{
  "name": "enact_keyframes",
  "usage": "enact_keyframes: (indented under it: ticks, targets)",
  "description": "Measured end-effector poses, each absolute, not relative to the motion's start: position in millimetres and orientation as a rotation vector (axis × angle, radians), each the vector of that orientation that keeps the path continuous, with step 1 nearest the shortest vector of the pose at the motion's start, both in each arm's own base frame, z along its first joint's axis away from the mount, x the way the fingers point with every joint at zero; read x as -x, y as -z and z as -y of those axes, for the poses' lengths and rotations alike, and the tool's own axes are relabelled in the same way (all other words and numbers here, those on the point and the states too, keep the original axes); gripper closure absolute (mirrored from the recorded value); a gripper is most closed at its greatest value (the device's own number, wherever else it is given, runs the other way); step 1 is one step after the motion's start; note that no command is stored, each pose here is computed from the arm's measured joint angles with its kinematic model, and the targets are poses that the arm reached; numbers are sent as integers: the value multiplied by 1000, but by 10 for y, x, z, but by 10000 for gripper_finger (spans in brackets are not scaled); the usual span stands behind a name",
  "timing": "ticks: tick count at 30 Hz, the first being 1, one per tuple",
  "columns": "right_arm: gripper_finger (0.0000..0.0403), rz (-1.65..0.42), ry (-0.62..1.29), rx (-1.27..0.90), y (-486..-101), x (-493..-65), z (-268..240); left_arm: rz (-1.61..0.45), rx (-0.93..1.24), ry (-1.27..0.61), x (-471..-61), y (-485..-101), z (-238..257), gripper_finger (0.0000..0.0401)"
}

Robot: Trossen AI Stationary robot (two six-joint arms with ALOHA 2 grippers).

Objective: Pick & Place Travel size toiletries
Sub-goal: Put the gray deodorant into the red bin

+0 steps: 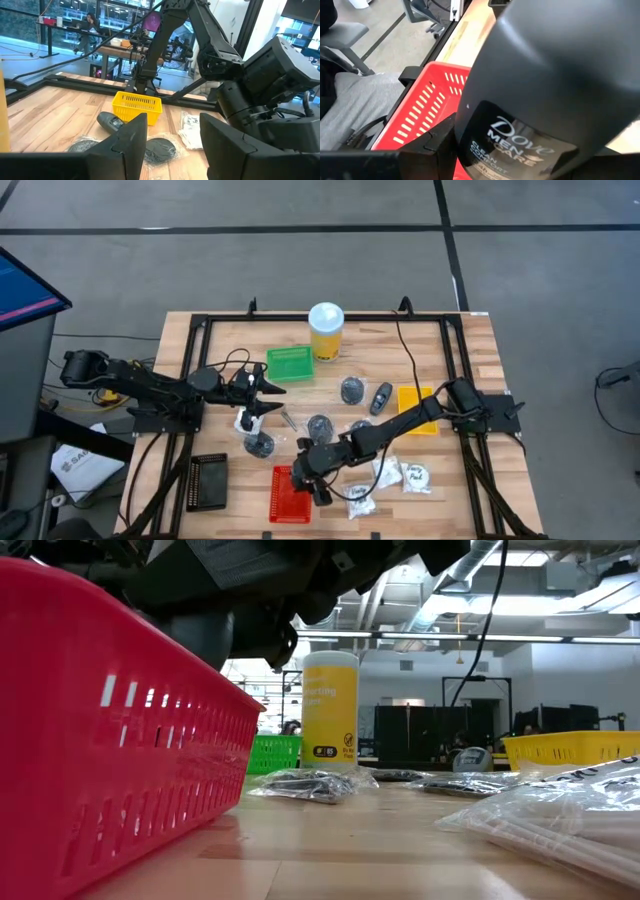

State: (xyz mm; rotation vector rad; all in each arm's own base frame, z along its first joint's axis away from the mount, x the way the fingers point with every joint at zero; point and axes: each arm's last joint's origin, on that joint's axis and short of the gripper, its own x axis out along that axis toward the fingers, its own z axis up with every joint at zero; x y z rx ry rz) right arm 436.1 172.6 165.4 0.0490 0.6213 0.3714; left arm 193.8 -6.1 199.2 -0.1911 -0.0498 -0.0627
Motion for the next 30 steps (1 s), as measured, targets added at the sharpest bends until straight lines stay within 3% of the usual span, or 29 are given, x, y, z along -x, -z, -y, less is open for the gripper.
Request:
enact_keyframes:
  ticks: [9, 17, 23, 30]
  targets:
    - [185, -623, -370, -49, -1653, -4361, -1723, 49, 190, 63, -1938, -1991, 61, 229]
    - [202, -624, -370, -49, -1652, -4360, -1723, 49, 188, 63, -1938, -1991, 61, 229]
    - [150, -623, -370, -49, -1654, -4359, -1723, 45, 188, 62, -1938, -1987, 61, 229]
    - [145, -622, -372, -45, -1655, -4357, -1726, 42, 188, 62, -1938, -1985, 61, 229]
